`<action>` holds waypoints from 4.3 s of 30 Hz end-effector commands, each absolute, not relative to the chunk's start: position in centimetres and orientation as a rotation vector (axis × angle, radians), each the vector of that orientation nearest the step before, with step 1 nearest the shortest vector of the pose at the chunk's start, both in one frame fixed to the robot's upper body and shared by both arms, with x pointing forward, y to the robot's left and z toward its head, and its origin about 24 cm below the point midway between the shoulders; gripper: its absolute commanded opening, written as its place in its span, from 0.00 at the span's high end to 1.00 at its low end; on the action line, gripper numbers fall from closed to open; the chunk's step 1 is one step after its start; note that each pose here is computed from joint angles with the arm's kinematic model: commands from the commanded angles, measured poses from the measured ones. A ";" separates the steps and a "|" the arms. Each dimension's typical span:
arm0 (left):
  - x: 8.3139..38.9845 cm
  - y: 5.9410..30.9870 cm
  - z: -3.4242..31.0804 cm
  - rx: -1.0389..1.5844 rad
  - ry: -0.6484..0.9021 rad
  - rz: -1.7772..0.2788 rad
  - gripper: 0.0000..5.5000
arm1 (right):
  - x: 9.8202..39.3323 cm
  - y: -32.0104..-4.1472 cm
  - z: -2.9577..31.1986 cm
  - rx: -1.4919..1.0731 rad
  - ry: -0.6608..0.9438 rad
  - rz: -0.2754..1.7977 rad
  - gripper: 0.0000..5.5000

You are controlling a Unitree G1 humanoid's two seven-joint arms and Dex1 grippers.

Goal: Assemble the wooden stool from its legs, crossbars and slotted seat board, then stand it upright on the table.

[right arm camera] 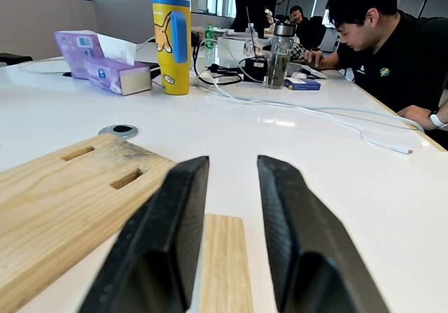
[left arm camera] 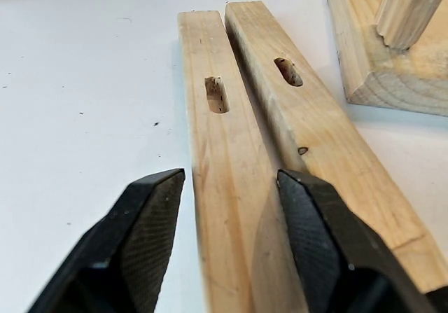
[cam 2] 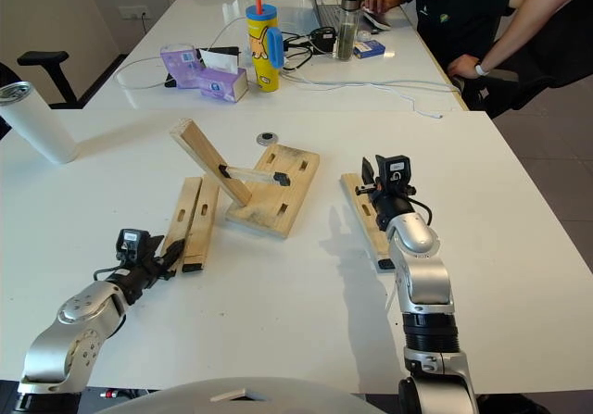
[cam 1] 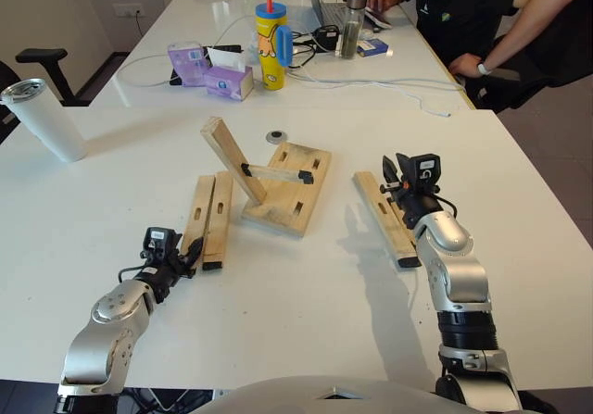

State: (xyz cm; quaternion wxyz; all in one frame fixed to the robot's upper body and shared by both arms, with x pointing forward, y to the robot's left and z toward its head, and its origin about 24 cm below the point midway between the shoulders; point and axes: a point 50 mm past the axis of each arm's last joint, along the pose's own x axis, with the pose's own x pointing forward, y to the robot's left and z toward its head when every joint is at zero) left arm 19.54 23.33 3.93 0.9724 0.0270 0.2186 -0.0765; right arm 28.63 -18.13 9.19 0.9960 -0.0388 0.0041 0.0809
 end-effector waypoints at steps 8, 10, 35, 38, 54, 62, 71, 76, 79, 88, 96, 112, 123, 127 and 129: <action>20.1 25.3 3.9 0.004 0.488 -0.072 0.52 | 29.7 -18.3 9.8 -0.055 0.003 0.143 0.77; 20.3 25.5 3.6 -0.004 0.505 -0.065 0.48 | 29.9 -18.3 10.0 -0.060 -0.003 0.144 0.77; 22.6 25.0 5.4 -0.003 0.276 0.040 0.63 | 33.1 -17.6 14.2 -0.066 -0.107 0.234 0.77; 23.5 25.3 7.6 -0.001 0.156 0.061 0.63 | 34.0 -17.0 16.9 -0.046 -0.175 0.273 0.77; 25.3 19.3 21.1 0.125 -0.450 -0.326 0.63 | 32.8 -6.2 28.4 0.702 0.031 1.036 0.77; 25.0 18.3 21.1 0.132 -0.431 -0.431 0.63 | 32.0 -5.6 28.9 0.770 0.090 1.108 0.56; 24.9 17.0 19.9 0.166 -0.345 -0.555 0.63 | 32.0 -5.1 29.1 0.805 0.112 1.141 0.50; 24.7 16.1 19.6 0.199 -0.327 -0.615 0.63 | 32.3 -4.8 28.6 0.799 0.136 1.116 0.50; 24.9 16.2 19.7 0.210 -0.327 -0.604 0.63 | 32.9 -5.1 28.1 0.792 0.139 1.071 0.54; 25.1 17.1 18.9 0.295 -0.288 -0.564 0.63 | 33.7 -5.7 28.2 0.794 0.123 1.014 0.80; 25.2 17.0 18.3 0.262 -0.262 -0.572 0.63 | 33.7 -5.8 28.6 0.814 0.111 1.024 0.81; 23.3 17.9 18.1 0.023 -0.211 -0.718 0.36 | 36.1 -10.2 30.9 0.843 -0.094 0.822 0.81; 22.8 21.2 11.0 0.219 0.325 -0.685 0.36 | 37.5 -13.9 31.1 0.848 -0.178 0.664 0.81; 25.4 21.0 9.4 0.284 0.346 -0.591 0.36 | 37.4 -14.4 30.2 0.839 -0.171 0.640 0.81; 26.9 20.7 8.4 0.319 0.356 -0.528 0.36 | 37.4 -15.1 29.8 0.837 -0.172 0.607 0.81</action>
